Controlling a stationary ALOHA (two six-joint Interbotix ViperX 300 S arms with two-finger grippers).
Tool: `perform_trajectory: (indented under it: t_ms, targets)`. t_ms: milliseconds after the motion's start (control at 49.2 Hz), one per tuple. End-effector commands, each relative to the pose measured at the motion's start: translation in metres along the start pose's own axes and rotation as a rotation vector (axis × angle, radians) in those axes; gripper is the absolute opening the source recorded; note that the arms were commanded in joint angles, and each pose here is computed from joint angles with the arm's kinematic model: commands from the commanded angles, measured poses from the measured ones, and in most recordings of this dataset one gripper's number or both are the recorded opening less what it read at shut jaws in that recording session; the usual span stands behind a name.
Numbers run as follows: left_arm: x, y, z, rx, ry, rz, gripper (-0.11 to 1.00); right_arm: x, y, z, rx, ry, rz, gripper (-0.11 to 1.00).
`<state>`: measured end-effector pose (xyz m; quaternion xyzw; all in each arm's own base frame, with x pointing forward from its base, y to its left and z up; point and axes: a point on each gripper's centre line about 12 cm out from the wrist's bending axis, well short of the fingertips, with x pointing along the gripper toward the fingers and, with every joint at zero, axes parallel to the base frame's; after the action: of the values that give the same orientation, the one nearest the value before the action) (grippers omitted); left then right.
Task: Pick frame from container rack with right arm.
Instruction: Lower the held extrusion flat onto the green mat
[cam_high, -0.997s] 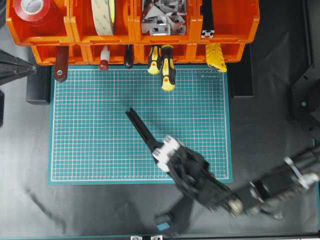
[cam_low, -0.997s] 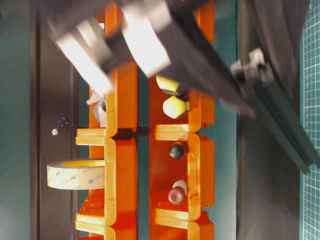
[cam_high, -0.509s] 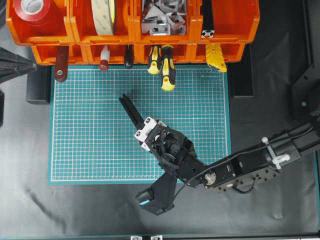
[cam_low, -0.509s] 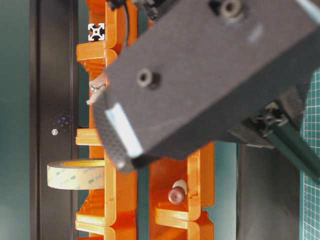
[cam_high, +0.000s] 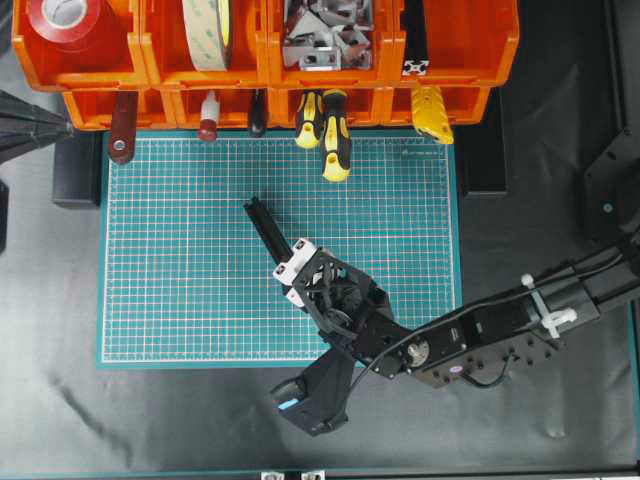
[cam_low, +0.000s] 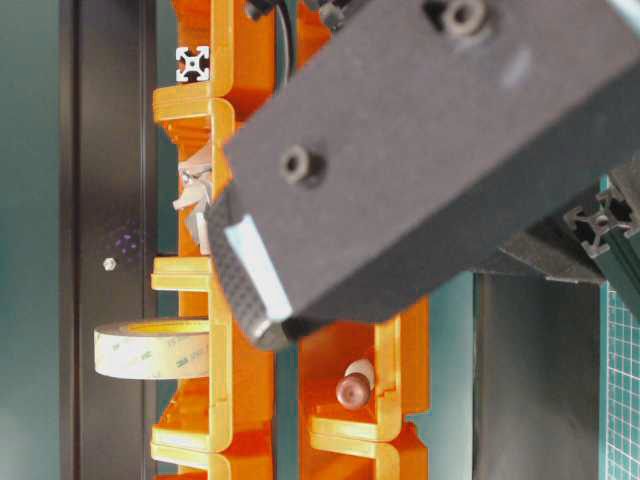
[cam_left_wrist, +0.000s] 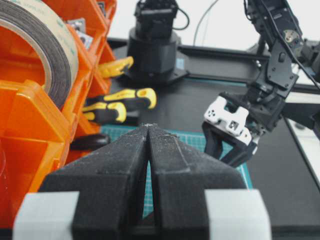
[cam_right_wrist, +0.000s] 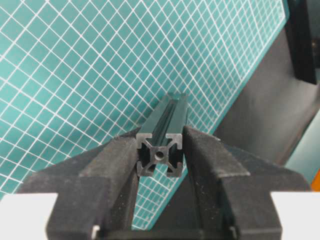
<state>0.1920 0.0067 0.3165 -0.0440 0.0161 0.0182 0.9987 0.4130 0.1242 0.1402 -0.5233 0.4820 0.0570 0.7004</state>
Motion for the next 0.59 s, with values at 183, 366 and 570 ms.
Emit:
perform_trajectory:
  t_ms: [183, 366, 570]
  targets:
    - [0.002, 0.000, 0.009, 0.001, -0.020, 0.001, 0.00, -0.006, 0.005, 0.005, 0.093, -0.044, 0.085, 0.26]
    - [0.001, 0.000, 0.008, 0.001, -0.019, 0.001, 0.00, -0.007, 0.010, 0.007, 0.135, -0.054, 0.124, 0.63]
    - [0.001, 0.000, 0.006, 0.001, -0.016, 0.002, 0.00, -0.008, 0.011, 0.010, 0.195, -0.068, 0.157, 0.85]
